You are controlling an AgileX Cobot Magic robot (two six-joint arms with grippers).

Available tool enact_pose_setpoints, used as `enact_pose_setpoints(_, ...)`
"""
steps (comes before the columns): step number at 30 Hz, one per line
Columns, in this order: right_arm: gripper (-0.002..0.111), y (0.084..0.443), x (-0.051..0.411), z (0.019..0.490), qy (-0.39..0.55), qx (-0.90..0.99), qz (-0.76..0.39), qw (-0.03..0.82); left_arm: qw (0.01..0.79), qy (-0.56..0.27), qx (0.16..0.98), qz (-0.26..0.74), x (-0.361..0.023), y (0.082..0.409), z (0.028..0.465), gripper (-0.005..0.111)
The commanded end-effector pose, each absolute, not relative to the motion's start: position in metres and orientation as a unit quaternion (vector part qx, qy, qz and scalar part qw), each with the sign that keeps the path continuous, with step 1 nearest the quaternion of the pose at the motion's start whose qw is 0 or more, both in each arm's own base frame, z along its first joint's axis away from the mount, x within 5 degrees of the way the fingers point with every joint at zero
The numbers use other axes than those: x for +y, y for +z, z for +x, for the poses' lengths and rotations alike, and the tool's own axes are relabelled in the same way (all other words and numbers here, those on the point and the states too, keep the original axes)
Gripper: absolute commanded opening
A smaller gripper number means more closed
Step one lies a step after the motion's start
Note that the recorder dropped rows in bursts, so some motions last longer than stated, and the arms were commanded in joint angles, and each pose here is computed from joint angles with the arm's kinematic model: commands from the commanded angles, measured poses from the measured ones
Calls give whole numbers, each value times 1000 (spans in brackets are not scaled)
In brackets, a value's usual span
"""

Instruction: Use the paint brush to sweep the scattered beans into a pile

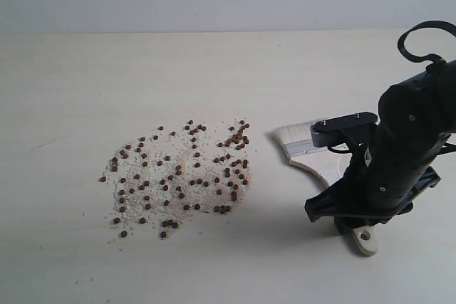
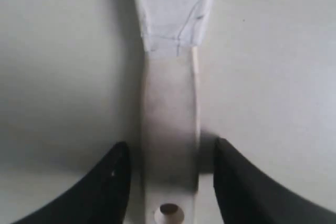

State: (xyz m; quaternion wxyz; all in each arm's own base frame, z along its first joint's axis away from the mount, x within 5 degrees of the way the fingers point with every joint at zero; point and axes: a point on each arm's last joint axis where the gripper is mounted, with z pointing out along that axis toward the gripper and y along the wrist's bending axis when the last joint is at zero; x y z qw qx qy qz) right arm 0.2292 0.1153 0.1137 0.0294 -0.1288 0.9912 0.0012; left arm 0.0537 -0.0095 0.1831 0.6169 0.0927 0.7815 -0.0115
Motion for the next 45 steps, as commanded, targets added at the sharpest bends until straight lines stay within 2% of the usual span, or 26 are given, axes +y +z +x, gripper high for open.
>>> enact_pose_setpoints(1,35,113,116,229,-3,990,-141,28,621,-16,778,91,-10,184,53,0)
enact_pose_setpoints(6,0,113,116,229,0,990,-136,26,621,-16,778,91,-10,184,53,0)
enact_pose_setpoints(14,0,126,117,233,10,987,-143,70,621,-16,778,91,-10,184,53,0)
enact_pose_setpoints(18,0,155,117,239,13,979,-159,124,621,-16,778,91,-10,184,53,0)
enact_pose_setpoints(26,0,199,121,253,1,970,-182,161,639,9,761,113,-9,188,54,0)
enact_pose_setpoints(27,0,206,122,256,1,967,-189,168,649,-65,756,50,-12,192,54,0)
enact_pose_setpoints(28,0,209,123,258,0,967,-191,171,659,-84,747,32,-13,195,55,0)
enact_pose_setpoints(31,0,224,127,267,-1,960,-204,194,755,-74,650,-35,-1,219,55,0)
enact_pose_setpoints(32,0,227,127,269,0,958,-205,199,766,-79,636,-49,0,222,55,0)
enact_pose_setpoints(36,0,245,132,280,-2,948,-217,232,796,-178,563,-131,4,235,51,0)
enact_pose_setpoints(41,0,253,134,286,-6,943,-220,249,841,-195,504,-28,-12,254,57,0)
enact_pose_setpoints(45,0,255,134,287,-4,942,-220,253,818,-167,541,102,-32,261,82,0)
